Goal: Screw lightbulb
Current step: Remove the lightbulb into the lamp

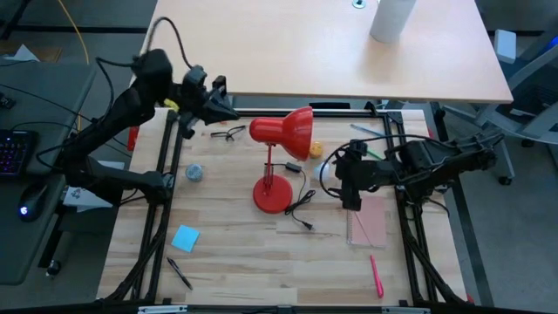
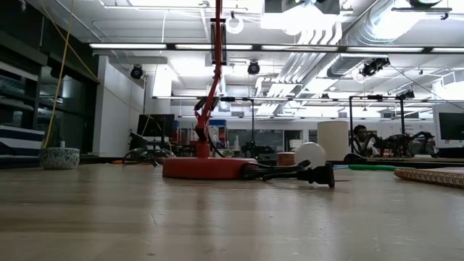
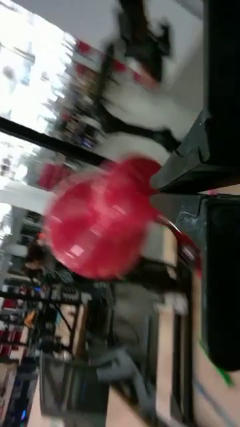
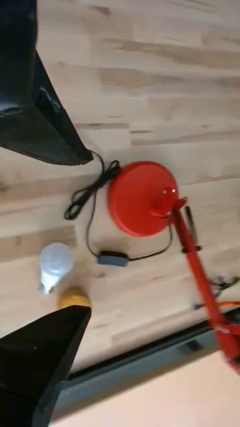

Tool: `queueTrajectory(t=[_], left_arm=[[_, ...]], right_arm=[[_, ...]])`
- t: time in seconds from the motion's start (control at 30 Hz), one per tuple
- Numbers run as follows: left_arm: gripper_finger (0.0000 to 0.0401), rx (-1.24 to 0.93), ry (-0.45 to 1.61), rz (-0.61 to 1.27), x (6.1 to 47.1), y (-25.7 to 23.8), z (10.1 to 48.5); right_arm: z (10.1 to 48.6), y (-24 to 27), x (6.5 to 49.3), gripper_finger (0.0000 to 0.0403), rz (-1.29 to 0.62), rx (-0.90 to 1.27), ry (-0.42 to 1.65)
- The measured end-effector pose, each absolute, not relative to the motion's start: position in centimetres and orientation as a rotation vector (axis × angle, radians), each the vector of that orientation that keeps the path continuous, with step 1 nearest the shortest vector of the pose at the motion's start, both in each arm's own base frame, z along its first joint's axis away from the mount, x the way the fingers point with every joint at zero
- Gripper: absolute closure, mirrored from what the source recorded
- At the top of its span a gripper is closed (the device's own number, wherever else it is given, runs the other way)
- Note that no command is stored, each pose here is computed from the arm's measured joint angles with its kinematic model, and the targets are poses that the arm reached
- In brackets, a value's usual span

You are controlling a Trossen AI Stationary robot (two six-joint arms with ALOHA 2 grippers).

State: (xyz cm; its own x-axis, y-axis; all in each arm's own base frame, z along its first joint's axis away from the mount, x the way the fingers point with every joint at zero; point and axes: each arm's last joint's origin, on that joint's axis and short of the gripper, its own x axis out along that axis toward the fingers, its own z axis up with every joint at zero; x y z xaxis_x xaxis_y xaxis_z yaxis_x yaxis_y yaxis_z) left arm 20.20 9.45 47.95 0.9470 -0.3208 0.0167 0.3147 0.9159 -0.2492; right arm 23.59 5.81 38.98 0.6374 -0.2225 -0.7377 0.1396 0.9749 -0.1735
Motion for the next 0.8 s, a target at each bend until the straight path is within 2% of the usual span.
queueTrajectory(t=[0.1,0.27,0.4,0.6,0.7,0.8], left_arm=[[0.0401,-0.179,0.084,-0.304,20.6,10.1,45.8],[0.0401,-0.255,0.183,-0.281,21.8,11.4,40.3],[0.0401,-0.373,0.247,-0.271,22.5,11.8,35.1],[0.0401,-0.501,0.236,-0.279,22.5,11.7,29.3],[0.0401,-0.531,0.203,-0.281,22.3,11.5,27.4],[0.0401,-0.592,0.213,-0.276,21.9,11.3,25.7]], right_arm=[[38.8,5.8,23.5,0.0053,-0.267,-0.003,0.867],[37.5,4.6,23.1,0.0053,-0.476,0.300,0.894],[34.2,3.8,22.6,0.0052,-0.621,0.519,0.967],[26.5,1.0,21.7,0.0052,-0.757,0.910,1.115],[23.6,-1.3,21.5,0.0052,-0.729,1.085,1.095],[22.7,-3.7,21.4,0.0052,-0.730,1.133,1.021]])
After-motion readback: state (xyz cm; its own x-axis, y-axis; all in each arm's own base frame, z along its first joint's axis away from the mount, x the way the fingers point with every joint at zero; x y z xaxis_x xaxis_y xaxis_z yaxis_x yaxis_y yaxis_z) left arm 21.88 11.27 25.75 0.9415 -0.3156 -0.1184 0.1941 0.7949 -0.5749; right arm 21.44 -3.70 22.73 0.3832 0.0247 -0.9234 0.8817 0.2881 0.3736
